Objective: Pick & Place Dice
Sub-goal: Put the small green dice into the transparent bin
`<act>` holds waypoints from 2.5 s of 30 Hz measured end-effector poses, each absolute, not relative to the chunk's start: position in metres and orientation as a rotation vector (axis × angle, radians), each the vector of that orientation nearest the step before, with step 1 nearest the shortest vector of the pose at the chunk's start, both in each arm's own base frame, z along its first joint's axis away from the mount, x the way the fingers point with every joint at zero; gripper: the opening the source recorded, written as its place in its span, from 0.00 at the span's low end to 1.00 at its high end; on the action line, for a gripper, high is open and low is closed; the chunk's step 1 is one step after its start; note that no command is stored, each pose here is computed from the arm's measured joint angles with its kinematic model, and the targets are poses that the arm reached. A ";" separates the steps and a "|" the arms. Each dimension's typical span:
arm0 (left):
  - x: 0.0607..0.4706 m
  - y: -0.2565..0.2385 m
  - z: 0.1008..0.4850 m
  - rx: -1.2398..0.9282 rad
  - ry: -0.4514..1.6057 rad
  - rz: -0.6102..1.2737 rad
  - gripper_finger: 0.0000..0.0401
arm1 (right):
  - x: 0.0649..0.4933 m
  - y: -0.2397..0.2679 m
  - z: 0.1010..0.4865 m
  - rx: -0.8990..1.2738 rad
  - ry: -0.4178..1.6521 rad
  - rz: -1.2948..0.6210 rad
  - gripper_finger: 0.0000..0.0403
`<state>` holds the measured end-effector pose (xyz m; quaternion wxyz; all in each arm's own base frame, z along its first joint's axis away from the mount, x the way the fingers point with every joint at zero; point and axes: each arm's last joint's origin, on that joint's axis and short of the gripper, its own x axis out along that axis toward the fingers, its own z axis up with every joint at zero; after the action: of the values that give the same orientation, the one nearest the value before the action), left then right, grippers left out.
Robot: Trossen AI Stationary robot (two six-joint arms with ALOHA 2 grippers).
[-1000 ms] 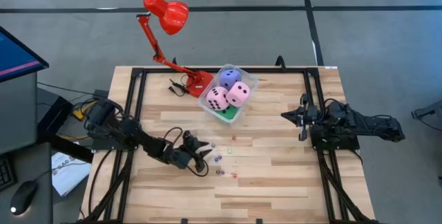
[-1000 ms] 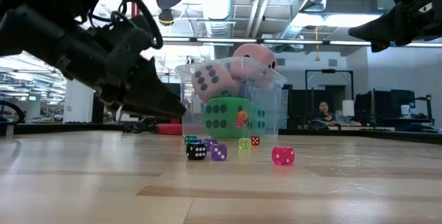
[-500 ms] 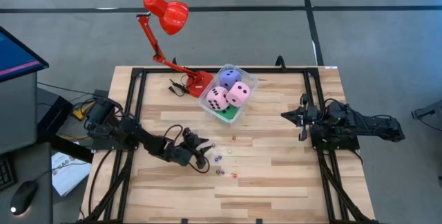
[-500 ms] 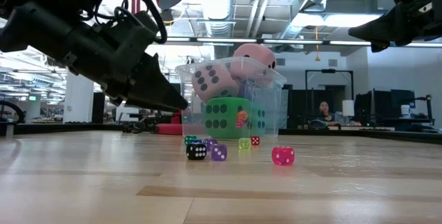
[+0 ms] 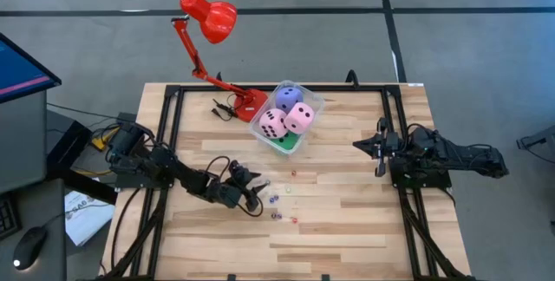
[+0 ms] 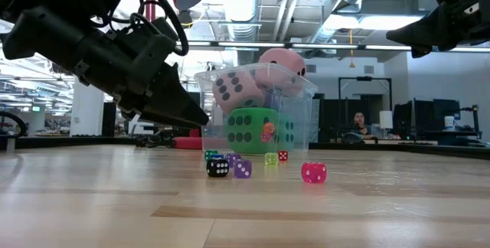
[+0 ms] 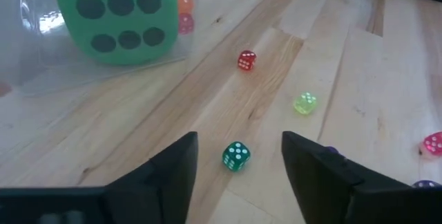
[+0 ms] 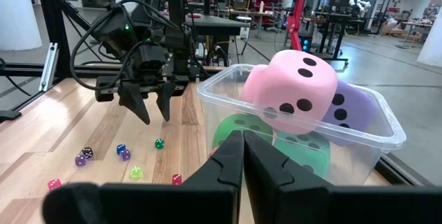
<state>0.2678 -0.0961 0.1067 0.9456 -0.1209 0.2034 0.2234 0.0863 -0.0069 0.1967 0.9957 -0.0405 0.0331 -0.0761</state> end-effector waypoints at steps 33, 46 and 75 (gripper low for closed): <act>0.282 -0.091 0.072 -0.168 0.532 0.443 0.55 | 0.086 -0.007 0.197 -0.084 0.066 -0.153 0.02; 0.286 -0.083 0.072 -0.194 0.531 0.448 0.50 | 0.086 -0.007 0.197 -0.081 0.066 -0.153 0.02; 0.289 -0.078 0.074 -0.231 0.514 0.433 0.39 | 0.086 -0.007 0.197 -0.083 0.066 -0.153 0.02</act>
<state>0.2890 -0.0779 0.0735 0.9376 -0.1132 0.2516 0.2119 0.0862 -0.0069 0.1969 0.9957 -0.0416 0.0328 -0.0762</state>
